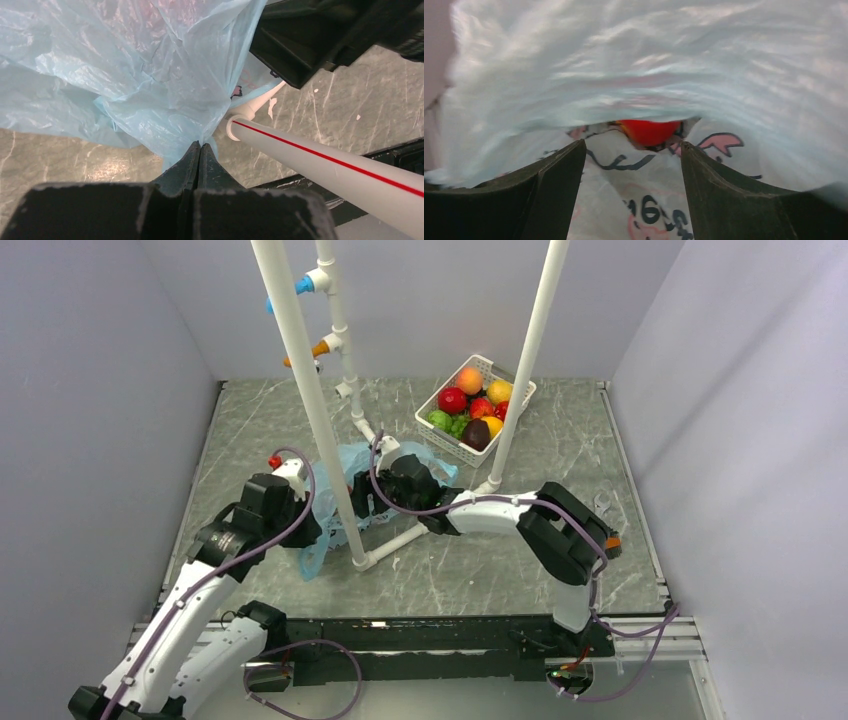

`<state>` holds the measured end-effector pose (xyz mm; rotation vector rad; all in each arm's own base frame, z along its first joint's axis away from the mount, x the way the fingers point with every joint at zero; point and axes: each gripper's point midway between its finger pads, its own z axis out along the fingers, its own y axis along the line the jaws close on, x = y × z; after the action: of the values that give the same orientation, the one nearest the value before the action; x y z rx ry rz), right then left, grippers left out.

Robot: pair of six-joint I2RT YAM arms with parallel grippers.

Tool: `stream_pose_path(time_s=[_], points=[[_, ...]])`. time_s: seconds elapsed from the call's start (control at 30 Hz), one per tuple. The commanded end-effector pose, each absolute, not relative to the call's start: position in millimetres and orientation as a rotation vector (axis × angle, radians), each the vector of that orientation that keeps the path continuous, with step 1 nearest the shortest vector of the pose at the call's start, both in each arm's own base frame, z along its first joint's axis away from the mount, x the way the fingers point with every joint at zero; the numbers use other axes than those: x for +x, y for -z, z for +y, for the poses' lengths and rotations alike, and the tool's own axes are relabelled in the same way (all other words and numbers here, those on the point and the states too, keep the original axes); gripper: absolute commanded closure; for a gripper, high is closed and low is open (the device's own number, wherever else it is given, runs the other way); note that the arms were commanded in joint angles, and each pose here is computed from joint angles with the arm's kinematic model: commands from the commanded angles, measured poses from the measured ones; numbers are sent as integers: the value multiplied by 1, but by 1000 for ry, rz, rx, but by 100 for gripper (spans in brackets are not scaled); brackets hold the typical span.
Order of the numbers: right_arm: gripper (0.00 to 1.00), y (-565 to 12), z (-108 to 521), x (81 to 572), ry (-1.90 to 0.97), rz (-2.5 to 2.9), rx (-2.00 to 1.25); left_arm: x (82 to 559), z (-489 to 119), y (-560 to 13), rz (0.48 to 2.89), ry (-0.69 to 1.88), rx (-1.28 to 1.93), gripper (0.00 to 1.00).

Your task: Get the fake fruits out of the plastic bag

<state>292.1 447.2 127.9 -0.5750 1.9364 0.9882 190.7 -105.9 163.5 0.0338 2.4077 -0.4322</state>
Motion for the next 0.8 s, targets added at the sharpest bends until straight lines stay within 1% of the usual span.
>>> stream_pose_path(time_s=[0.0,0.1,0.27,0.43,0.77], points=[[26,-128,451,311,-868,1893,-636,196,-99,-175,2330,397,21,100],[24,-129,455,315,-856,1870,-673,197,-99,-176,2319,401,22,100],[22,-136,473,314,-913,1797,-726,200,-102,-170,2341,404,34,100],[16,-138,488,322,-910,1753,-729,199,-114,-166,2345,472,96,100],[14,-119,514,336,-844,1754,-800,197,-117,-167,2342,495,115,100]])
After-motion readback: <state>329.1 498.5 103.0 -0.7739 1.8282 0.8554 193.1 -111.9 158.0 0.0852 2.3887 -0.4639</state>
